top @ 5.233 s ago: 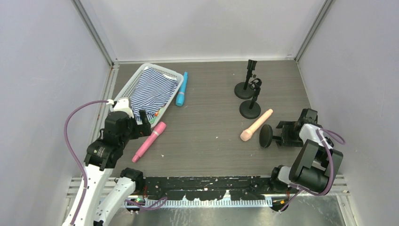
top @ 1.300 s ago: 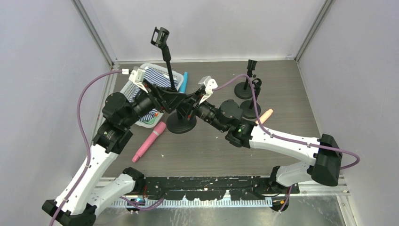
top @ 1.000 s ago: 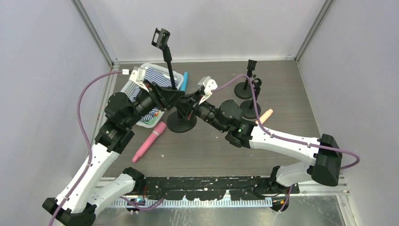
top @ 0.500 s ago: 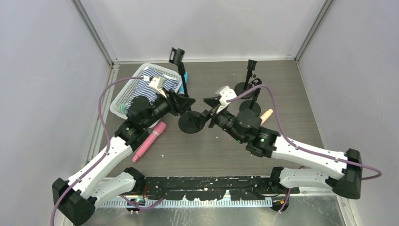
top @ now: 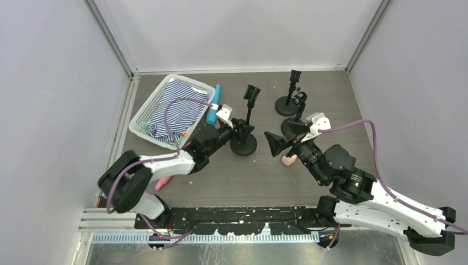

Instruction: Attach the microphones to the stand

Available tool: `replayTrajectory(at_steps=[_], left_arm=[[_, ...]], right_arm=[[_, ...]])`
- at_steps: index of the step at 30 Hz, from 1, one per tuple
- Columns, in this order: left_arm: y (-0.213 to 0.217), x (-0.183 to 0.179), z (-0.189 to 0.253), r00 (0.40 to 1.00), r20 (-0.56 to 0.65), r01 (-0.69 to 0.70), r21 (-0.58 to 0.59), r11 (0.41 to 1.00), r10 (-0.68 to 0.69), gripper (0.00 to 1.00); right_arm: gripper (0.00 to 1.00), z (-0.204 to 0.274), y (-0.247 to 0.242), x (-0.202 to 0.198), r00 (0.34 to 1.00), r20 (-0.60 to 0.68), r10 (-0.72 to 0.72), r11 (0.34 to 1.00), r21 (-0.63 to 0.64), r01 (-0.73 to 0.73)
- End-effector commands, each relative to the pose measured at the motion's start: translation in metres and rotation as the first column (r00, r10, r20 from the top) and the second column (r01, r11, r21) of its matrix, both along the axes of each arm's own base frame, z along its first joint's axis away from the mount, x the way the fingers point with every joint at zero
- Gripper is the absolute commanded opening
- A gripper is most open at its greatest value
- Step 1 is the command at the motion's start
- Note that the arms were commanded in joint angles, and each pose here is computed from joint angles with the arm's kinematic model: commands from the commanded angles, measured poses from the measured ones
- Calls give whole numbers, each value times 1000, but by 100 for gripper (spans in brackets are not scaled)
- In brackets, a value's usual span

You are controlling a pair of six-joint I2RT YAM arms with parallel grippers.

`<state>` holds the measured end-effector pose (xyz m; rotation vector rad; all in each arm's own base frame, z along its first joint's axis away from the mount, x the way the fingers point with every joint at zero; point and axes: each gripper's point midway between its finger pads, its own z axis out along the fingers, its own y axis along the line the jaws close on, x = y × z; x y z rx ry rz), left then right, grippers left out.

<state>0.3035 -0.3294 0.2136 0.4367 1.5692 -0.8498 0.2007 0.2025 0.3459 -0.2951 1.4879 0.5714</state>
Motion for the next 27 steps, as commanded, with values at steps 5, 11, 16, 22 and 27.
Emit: replayTrajectory(at_steps=[5, 11, 16, 22, 27], left_arm=[[-21, 25, 77, 923, 378, 37, -256, 966, 64, 0], [-26, 38, 39, 936, 343, -7, -201, 979, 77, 0], [-24, 35, 7, 958, 282, -11, -166, 986, 58, 5], [-13, 27, -10, 969, 239, -27, -147, 989, 62, 27], [-2, 22, -18, 972, 221, -53, -132, 990, 81, 46]], right_arm=[[87, -34, -57, 9, 964, -82, -253, 966, -69, 247], [85, -50, -101, 12, 858, -187, -479, 873, -1, 487], [84, -69, -121, 11, 771, -276, -574, 790, 64, 610], [84, -87, -131, 7, 706, -360, -610, 729, 95, 678], [85, -104, -127, 4, 675, -414, -611, 720, 65, 691]])
